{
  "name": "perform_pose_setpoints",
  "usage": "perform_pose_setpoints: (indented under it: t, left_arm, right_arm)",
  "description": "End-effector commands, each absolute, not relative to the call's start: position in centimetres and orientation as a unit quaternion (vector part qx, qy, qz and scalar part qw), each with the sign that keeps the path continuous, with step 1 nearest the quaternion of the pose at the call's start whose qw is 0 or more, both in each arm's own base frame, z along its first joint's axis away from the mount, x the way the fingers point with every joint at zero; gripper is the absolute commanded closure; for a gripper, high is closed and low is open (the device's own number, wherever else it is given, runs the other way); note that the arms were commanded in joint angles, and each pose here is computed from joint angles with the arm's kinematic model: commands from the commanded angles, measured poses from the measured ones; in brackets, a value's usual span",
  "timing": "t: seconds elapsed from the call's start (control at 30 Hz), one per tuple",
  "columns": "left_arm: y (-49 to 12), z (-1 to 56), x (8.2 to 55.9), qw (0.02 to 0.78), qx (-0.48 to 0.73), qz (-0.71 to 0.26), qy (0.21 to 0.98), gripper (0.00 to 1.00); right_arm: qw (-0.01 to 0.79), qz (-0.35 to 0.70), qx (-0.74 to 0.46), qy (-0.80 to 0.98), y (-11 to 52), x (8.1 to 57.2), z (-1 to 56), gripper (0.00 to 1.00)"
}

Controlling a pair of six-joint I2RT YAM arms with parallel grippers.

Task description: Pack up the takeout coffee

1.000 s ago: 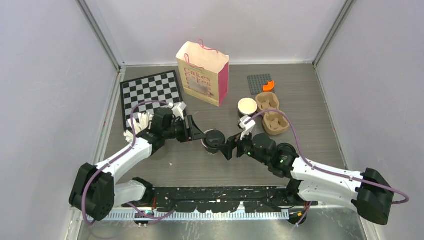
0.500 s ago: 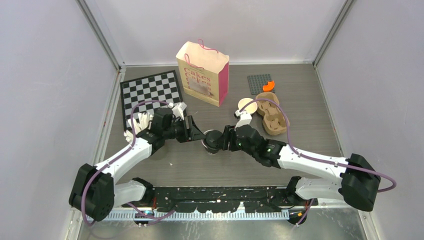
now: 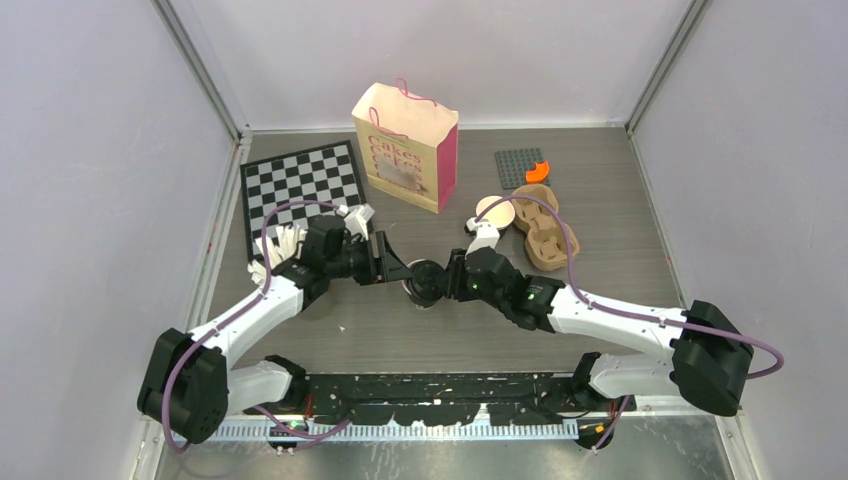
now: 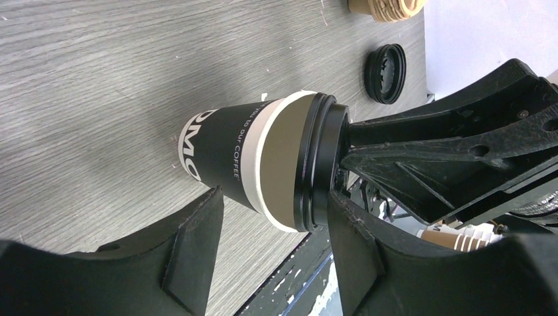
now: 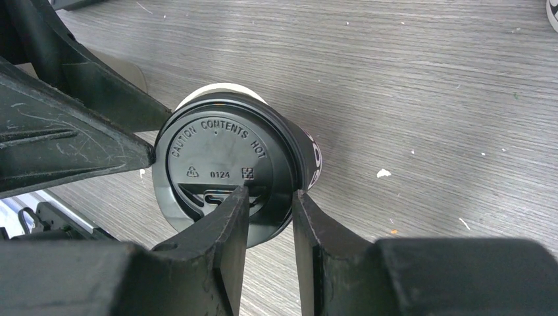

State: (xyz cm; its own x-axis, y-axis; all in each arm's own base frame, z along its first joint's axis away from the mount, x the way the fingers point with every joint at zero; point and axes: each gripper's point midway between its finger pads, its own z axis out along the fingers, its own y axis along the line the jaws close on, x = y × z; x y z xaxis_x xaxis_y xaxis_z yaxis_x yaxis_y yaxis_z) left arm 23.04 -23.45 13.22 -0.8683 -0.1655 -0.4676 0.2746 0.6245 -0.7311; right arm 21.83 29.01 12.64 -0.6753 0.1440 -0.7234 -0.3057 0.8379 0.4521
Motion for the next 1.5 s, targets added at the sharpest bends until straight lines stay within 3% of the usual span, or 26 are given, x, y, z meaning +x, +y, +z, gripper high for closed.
perform_pose_setpoints:
  t: [0.0,0.7,1.07,1.47]
  left_arm:
    - [-24.5,16.0,23.6,0.280,0.059,-0.463,0.839,0.38]
    - [-23.9,15.5,24.1,0.294,0.087,-0.432,0.848,0.25]
    - [-23.4,14.7,24.4,0.290,0.087,-0.409,0.861,0.36]
    - [-23.3,14.5,25.1,0.294,0.102,-0.390,0.867,0.42]
  right_arm:
    - [0.420,0.312,-0.039,0.851,30.4,22.5,15.4,0.65]
    - [0.435,0.310,-0.045,0.844,31.5,23.7,17.0,0.72]
    - [0.453,0.282,-0.069,0.843,31.2,24.7,17.4,0.71]
    - [0.423,0.264,-0.131,0.857,31.4,24.7,17.3,0.57]
